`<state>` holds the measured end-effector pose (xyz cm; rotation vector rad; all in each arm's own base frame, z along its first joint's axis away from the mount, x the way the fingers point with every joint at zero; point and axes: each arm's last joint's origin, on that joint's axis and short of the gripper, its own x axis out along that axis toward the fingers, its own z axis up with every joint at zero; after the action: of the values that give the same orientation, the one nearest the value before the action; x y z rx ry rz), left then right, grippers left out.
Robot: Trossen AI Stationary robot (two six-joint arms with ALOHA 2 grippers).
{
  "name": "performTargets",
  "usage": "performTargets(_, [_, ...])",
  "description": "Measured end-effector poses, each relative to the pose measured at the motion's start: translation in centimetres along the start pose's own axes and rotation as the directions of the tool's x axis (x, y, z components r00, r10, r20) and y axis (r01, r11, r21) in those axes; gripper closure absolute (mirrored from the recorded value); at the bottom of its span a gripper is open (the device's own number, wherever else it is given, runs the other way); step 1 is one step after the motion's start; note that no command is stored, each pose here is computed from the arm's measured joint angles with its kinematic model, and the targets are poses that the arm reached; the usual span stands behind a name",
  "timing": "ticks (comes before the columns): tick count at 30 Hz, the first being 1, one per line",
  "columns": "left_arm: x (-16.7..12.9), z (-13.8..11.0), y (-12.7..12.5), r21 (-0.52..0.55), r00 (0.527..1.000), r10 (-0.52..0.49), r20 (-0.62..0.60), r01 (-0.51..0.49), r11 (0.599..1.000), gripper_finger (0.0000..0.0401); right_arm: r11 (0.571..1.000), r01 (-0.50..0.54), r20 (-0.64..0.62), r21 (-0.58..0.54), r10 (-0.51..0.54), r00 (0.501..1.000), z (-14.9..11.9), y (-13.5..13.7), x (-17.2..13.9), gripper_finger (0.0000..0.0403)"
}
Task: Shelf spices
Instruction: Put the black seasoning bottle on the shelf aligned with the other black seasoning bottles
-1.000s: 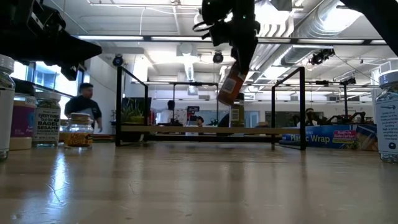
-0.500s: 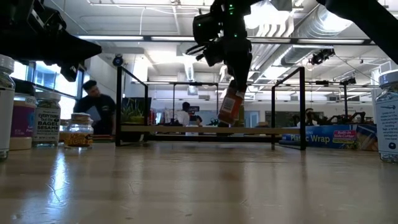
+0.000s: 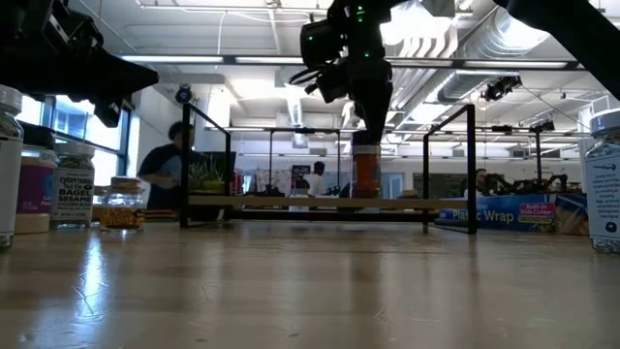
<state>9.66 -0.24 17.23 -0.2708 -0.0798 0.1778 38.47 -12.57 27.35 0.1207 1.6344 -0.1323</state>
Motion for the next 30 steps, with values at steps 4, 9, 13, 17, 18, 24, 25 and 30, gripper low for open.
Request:
performTargets(4, [0.0,0.0,0.0,0.001,1.0,0.0,-0.001,0.0,1.0,0.04,1.0,-0.017,0.016,0.003,0.017,1.0,-0.2,0.0,-0.4,0.0145])
performTargets(9, [0.0,0.0,0.0,0.001,1.0,0.0,-0.002,0.0,1.0,0.04,0.999,-0.036,0.029,0.006,0.036,0.999,-0.4,-0.5,-0.7,0.0144])
performTargets(13, [0.0,-0.1,0.0,0.002,1.0,0.001,-0.006,-0.001,1.0,0.04,0.999,-0.054,0.071,-0.003,0.054,0.996,0.0,-0.9,-0.6,0.0144])
performTargets(17, [0.0,-0.1,0.0,0.002,1.0,0.001,-0.006,-0.001,1.0,0.04,0.999,-0.052,0.083,-0.013,0.053,0.995,0.1,-1.0,-0.6,0.0144])
performTargets(18, [0.0,-0.1,0.0,0.003,1.0,0.001,-0.006,-0.001,1.0,0.04,0.998,-0.051,0.084,-0.02,0.053,0.995,0.1,-1.0,-0.6,0.0144])
performTargets(24, [0.0,-0.1,0.0,0.003,1.0,0.001,-0.006,-0.001,1.0,0.04,0.998,-0.066,0.1,-0.025,0.068,0.993,0.7,-1.0,-0.1,0.0145])
performTargets(25, [0.0,-0.1,0.0,0.003,1.0,0.001,-0.006,-0.001,1.0,0.04,0.997,-0.068,0.095,-0.021,0.069,0.993,0.8,-1.0,0.1,0.0147])
performTargets(30, [0.0,-0.1,0.0,0.002,1.0,0.001,-0.006,-0.001,1.0,0.04,0.997,-0.077,0.046,-0.012,0.078,0.996,1.2,-1.0,1.3,0.0191])
